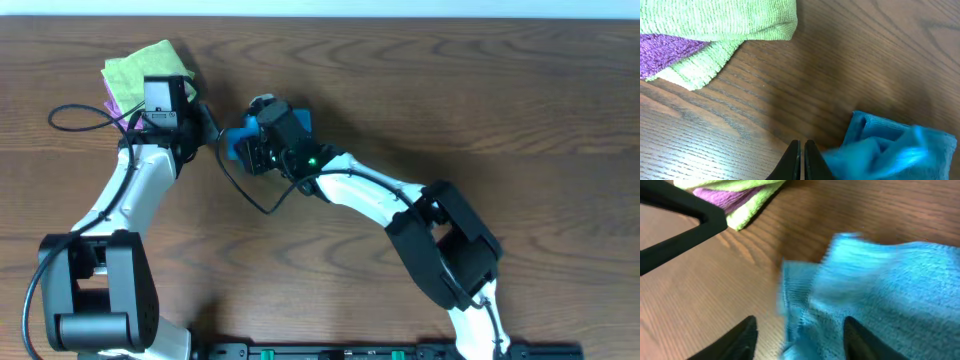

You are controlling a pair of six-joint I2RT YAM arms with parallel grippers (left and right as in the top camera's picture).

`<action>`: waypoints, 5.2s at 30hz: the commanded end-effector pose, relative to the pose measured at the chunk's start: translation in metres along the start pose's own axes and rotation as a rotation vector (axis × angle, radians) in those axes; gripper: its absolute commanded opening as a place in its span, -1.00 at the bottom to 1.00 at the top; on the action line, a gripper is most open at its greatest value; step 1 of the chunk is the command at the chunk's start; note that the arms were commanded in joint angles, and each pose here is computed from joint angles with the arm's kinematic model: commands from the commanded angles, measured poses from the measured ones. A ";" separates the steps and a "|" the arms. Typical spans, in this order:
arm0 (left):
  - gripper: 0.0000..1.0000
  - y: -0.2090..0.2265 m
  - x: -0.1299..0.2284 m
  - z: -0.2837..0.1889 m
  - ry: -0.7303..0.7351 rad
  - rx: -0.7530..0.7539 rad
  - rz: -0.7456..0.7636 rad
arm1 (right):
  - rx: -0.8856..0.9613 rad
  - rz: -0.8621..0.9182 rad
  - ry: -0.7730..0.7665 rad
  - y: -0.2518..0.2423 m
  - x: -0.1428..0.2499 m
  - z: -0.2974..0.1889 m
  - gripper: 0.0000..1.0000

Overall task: Fold the cloth
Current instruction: 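Release the folded blue cloth and withdraw the right gripper to the right, then grasp the folded blue cloth with the left gripper, then lift the blue cloth and carry it left over the green cloth stack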

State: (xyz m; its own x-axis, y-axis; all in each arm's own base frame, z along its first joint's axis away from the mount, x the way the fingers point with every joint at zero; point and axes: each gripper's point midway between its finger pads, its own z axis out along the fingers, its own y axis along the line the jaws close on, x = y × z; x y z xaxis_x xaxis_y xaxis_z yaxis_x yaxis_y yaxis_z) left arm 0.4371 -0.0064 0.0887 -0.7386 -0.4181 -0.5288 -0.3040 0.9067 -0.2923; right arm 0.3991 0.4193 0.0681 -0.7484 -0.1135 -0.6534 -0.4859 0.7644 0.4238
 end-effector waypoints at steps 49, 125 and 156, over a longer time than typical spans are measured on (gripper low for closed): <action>0.91 -0.039 0.083 -0.017 0.280 0.193 -0.405 | 0.424 0.322 -0.127 -0.162 0.040 -0.347 0.96; -0.88 -0.101 0.108 0.106 0.104 0.472 -0.158 | 0.380 0.425 -0.235 -0.166 0.077 -0.376 0.98; -0.88 -0.107 -0.116 -0.014 -0.127 0.422 -0.070 | 0.380 0.424 -0.235 -0.166 0.077 -0.376 0.98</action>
State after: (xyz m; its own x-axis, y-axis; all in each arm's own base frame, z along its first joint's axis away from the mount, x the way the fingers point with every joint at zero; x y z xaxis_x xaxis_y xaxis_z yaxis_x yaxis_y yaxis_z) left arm 0.5364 -0.0752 0.1612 -0.6920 -0.5173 -0.5035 -0.0864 0.7518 -0.6537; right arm 0.2535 0.0456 0.1861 -0.6990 0.3461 -0.6258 0.0477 0.8957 0.4420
